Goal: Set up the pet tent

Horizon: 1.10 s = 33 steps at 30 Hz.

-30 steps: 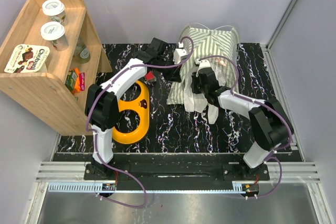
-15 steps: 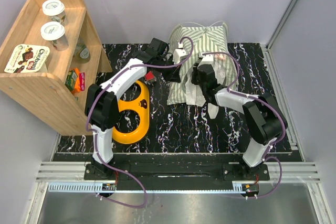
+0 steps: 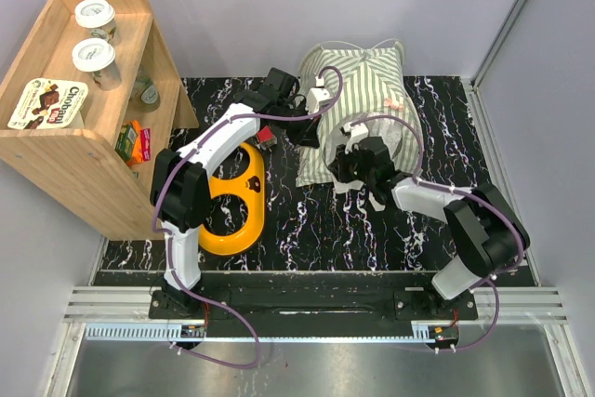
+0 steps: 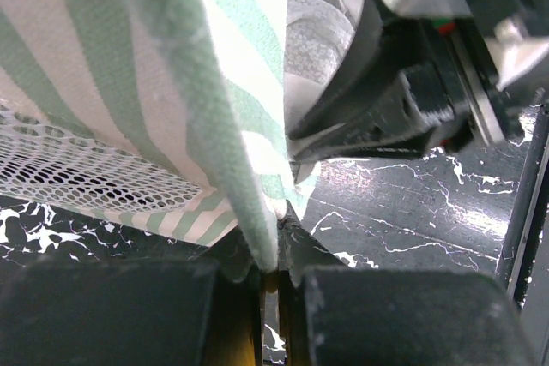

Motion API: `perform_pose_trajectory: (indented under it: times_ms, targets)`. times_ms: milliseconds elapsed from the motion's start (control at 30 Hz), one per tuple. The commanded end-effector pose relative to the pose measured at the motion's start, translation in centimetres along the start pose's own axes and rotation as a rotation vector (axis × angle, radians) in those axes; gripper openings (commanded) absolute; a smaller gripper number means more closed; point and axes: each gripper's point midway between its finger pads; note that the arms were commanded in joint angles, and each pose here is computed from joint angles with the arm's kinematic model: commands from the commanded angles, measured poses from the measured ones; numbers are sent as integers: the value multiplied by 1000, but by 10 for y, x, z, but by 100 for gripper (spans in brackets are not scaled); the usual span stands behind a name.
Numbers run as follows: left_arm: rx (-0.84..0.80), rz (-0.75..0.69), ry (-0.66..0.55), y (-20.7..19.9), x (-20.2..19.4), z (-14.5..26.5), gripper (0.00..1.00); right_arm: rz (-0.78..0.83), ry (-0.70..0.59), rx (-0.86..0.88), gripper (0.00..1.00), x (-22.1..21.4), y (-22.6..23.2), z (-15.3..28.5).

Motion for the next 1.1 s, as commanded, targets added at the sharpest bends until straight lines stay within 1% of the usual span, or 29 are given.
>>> perform_pose_trajectory:
  times_ms: [0,67,167,200,267,367,533,600,633,667,767,800,833,967,1067]
  targets:
    - [0,-43,-44,-5,24,14,0,69,44,75,25,-13,27,19]
    - [0,-44,-42,-6,24,15,0,80,61,77,26,-24,28,26]
    - [2,-48,-42,-6,25,16,0,72,78,-3,27,-38,14,33]
    - [2,-47,-41,-6,24,16,0,63,79,-52,29,-41,5,35]
    - [0,-44,-41,-6,24,16,0,31,59,-124,39,-43,-7,37]
    - [-7,-37,-48,-7,26,15,0,-5,38,-144,48,-44,-10,37]
    - [-12,-35,-49,-9,25,16,0,-28,4,-198,53,-42,-14,32]
    - [-13,-38,-47,-9,25,15,0,-13,2,-228,54,-42,-20,27]
    - [-11,-36,-46,-8,24,15,0,-15,4,-234,52,-42,-22,24]
    - [-11,-36,-47,-8,24,15,0,-11,11,-222,47,-44,-20,18]
    - [-11,-37,-47,-8,25,15,0,-20,43,-193,10,-55,-18,5]
    - [-8,-38,-47,-7,25,14,0,-26,60,-178,2,-59,-16,4]
    - [-5,-43,-45,-6,25,14,0,-33,81,-160,0,-64,-12,4]
    - [11,-56,-46,4,29,10,0,-1,136,-50,0,-83,17,16]
    - [3,-55,-43,8,28,6,0,24,157,-8,0,-96,33,32]
Point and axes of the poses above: each gripper's point midway between its finger pads, its own z axis back along the fingers, its own y axis along the line the jaws close on, x = y × z, and after that the axes turned 13 degrees about -z, right-handed
